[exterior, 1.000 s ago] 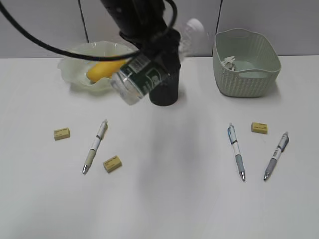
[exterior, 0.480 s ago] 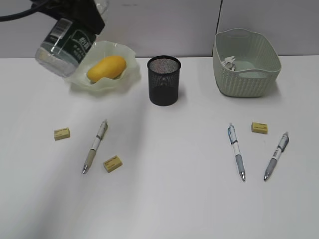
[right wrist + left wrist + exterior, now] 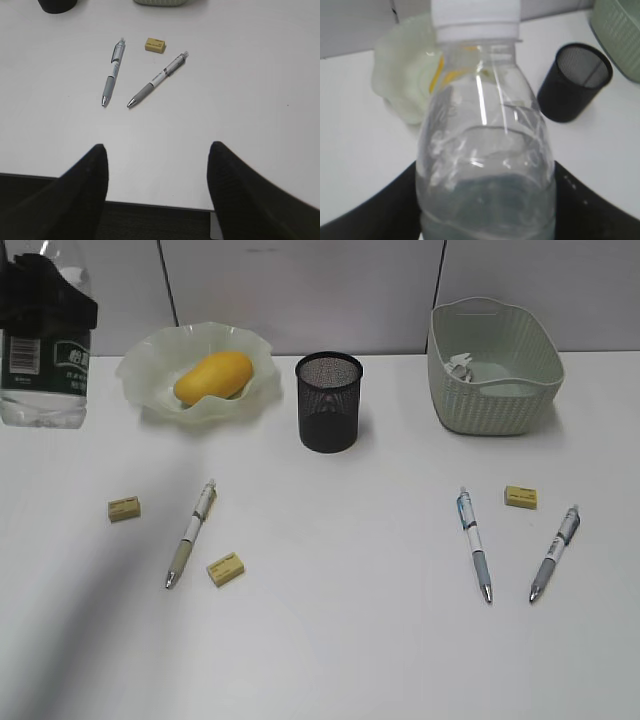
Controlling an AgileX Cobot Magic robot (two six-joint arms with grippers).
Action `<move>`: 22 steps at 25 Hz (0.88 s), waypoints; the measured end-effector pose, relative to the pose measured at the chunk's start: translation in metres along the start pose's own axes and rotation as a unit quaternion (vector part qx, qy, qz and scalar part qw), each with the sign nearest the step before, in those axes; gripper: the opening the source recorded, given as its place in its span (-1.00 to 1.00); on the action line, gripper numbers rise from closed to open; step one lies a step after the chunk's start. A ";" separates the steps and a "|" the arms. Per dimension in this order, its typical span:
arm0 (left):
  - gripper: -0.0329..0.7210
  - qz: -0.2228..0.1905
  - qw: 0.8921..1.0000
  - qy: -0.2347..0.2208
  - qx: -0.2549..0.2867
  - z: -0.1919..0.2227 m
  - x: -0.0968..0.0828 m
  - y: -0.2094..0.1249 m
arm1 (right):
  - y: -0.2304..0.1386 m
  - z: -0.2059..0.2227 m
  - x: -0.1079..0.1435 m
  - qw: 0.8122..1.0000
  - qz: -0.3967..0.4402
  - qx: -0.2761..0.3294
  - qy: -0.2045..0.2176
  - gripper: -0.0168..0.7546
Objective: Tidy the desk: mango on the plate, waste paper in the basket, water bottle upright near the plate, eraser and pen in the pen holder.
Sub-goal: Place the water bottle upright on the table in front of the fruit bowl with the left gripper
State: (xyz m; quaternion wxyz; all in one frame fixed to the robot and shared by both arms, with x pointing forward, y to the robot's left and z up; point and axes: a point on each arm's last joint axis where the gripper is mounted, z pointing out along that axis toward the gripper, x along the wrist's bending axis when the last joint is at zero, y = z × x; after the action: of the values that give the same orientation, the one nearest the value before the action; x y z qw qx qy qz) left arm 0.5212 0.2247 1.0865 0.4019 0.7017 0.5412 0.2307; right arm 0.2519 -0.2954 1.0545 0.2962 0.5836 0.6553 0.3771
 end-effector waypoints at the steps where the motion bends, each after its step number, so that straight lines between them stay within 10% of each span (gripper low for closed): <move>1: 0.43 -0.010 0.999 0.013 -0.031 -0.002 0.002 -0.005 | 0.000 0.000 0.000 1.000 0.000 0.000 0.000 0.33; 12: 0.43 -0.069 0.968 0.125 -0.206 0.013 0.030 -0.022 | 0.000 0.000 0.000 1.000 0.000 0.000 0.000 0.33; 22: 0.43 -0.050 0.968 0.171 -0.177 0.085 0.049 -0.056 | 0.000 0.000 0.000 1.000 -0.001 0.000 0.000 0.33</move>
State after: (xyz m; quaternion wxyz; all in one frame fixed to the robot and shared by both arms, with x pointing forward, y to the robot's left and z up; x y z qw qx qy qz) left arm 0.5686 0.2489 0.9869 0.4320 0.5414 0.5871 0.4190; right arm 0.2520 -0.2954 1.0545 0.2966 0.5832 0.6555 0.3772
